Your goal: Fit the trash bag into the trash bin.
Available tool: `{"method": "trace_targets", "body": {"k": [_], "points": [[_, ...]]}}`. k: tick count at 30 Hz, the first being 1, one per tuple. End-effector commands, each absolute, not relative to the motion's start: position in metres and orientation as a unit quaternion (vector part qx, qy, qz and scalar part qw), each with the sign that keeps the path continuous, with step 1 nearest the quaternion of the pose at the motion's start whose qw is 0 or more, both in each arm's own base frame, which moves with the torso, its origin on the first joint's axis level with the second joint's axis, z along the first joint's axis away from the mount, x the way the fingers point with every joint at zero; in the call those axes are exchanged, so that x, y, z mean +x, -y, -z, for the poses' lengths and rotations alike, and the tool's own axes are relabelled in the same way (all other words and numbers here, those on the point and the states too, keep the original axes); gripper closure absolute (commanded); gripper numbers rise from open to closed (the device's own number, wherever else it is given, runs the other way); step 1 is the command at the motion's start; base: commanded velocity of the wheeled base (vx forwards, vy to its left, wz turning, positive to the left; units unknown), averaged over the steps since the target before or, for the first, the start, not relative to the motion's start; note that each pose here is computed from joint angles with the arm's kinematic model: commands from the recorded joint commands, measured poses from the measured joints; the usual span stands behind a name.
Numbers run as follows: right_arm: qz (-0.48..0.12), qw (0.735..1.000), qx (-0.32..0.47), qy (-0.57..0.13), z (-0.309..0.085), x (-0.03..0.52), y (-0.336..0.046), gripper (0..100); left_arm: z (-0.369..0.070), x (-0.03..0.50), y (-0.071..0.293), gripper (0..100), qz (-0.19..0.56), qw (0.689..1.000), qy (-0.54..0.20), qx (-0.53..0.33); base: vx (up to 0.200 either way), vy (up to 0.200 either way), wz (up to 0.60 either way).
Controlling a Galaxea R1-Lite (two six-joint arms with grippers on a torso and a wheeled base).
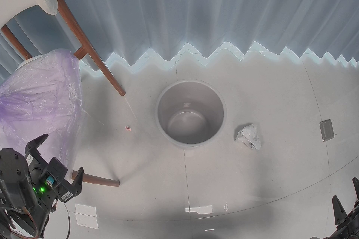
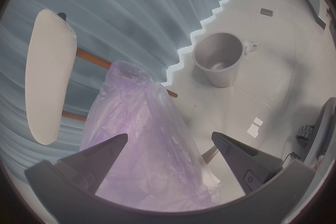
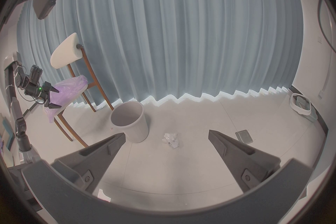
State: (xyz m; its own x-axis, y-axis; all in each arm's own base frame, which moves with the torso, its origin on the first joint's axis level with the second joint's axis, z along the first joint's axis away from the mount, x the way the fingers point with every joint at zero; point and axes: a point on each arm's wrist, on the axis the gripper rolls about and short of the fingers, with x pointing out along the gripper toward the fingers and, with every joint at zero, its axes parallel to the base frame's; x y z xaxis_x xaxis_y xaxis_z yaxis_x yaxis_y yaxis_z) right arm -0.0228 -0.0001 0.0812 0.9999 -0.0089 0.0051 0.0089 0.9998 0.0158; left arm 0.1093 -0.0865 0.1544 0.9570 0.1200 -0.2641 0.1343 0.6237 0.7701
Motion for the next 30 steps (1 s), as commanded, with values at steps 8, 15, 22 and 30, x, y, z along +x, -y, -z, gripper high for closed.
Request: {"method": "trace_targets", "body": {"k": [8, 15, 22, 30], "points": [[0.004, 1.000, 0.008, 0.002, -0.076, -0.023, 0.000, 0, -0.135, 0.139, 0.117, 0, -0.007, 0.897, -0.155, 0.415, 0.000, 0.000, 0.00], [0.004, 1.000, 0.008, 0.002, -0.076, -0.023, 0.000, 0, -0.136, 0.146, 0.120, 0, -0.013, 0.892, -0.156, 0.424, 0.000, 0.000, 0.00], [0.004, 1.000, 0.007, 0.002, -0.076, -0.023, 0.000, 0, -0.141, 0.156, 0.109, 0, -0.045, 0.882, -0.166, 0.439, 0.000, 0.000, 0.00], [0.004, 1.000, 0.007, 0.002, -0.076, -0.023, 0.000, 0, -0.146, 0.162, 0.109, 0, -0.053, 0.884, -0.163, 0.435, 0.000, 0.000, 0.00]]}}
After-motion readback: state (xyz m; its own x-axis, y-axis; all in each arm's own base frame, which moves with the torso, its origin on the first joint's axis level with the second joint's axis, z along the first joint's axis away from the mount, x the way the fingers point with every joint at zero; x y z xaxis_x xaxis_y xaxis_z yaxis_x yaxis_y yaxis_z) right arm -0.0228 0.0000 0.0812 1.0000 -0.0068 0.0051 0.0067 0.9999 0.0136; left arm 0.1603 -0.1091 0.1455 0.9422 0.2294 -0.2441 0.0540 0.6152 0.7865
